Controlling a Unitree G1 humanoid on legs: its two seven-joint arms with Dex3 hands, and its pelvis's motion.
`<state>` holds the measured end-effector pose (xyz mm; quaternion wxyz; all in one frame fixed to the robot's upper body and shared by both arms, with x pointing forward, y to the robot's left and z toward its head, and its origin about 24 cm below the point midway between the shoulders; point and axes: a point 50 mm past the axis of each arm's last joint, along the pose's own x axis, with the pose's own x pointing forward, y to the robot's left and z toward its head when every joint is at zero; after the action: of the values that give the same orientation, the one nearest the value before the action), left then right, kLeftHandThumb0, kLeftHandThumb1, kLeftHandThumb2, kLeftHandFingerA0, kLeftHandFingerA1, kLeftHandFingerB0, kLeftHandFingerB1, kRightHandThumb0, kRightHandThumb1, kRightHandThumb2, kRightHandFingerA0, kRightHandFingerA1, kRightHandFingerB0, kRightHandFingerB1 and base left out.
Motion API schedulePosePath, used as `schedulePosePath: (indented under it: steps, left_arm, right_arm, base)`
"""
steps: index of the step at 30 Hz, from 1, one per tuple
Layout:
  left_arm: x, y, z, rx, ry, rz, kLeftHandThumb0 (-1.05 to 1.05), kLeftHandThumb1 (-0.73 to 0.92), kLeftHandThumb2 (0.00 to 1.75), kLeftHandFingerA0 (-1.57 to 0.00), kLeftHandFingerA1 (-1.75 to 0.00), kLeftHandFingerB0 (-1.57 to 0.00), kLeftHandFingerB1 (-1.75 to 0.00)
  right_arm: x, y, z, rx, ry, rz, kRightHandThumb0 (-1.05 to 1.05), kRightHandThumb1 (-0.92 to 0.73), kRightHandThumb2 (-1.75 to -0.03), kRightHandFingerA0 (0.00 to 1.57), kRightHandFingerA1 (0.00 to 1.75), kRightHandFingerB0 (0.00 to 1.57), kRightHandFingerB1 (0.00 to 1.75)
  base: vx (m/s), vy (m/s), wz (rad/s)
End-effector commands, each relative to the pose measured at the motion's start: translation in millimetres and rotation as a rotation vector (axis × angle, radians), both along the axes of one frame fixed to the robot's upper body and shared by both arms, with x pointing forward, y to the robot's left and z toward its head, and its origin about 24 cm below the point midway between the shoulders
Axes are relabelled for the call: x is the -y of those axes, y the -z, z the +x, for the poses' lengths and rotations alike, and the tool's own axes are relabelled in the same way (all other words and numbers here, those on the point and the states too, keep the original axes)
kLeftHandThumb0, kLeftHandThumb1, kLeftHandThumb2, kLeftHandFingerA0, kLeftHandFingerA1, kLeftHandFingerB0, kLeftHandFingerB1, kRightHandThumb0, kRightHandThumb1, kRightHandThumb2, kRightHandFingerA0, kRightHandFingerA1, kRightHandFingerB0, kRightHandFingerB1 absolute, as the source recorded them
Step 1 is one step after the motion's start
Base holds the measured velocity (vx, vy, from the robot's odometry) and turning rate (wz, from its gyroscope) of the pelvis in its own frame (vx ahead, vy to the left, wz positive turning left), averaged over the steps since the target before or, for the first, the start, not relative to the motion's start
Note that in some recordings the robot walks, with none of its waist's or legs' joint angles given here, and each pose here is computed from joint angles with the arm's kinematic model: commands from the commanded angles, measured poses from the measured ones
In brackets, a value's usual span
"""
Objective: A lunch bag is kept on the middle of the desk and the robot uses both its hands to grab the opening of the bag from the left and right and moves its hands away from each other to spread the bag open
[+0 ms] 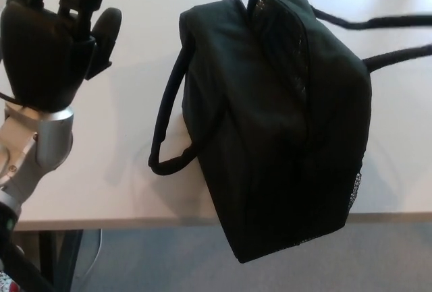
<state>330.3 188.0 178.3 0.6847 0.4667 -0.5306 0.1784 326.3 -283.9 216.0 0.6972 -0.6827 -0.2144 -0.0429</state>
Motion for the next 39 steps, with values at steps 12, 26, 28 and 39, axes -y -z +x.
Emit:
schedulePosePath:
  steps: [12, 26, 28, 39]
  left_arm:
    - [-33.2, 23.9, -28.7, -0.063, 0.022, -0.004, 0.09, 0.4, 0.91, -0.09, -0.48, -0.11, -0.47]
    - [-42.1, 138.5, -180.4, -0.692, 0.058, -0.292, -0.08, 0.43, 0.89, -0.11, -0.49, 0.0, -0.43]
    - [-39.0, 145.1, -206.3, -0.828, 0.074, -0.369, -0.08, 0.64, 0.61, -0.14, -0.32, -0.06, -0.21]
    - [-36.6, 165.8, -288.3, -1.257, 0.092, -0.457, -0.15, 0.7, 0.63, -0.29, -0.4, -0.04, -0.21]
  right_arm:
    - [24.9, 6.4, -60.8, 0.068, -0.062, -0.014, -0.69, -0.56, -0.86, 0.22, 0.48, 0.05, 0.31]
    - [5.7, 169.1, -252.0, -0.041, -0.175, 0.24, -0.56, -0.77, -0.63, 0.35, 0.36, 0.29, 0.32]
    - [1.8, 183.1, -278.1, -0.222, -0.118, 0.293, -0.65, -0.56, -0.9, 0.0, 0.18, 0.0, 0.15]
    - [-26.0, 214.3, -291.6, -0.497, -0.013, 0.484, -0.55, -0.71, -0.76, 0.02, 0.2, 0.0, 0.2]
  base:
    - [0.0, 0.0, 0.0]
    - [0.0, 0.0, 0.0]
    - [0.0, 0.0, 0.0]
    - [0.0, 0.0, 0.0]
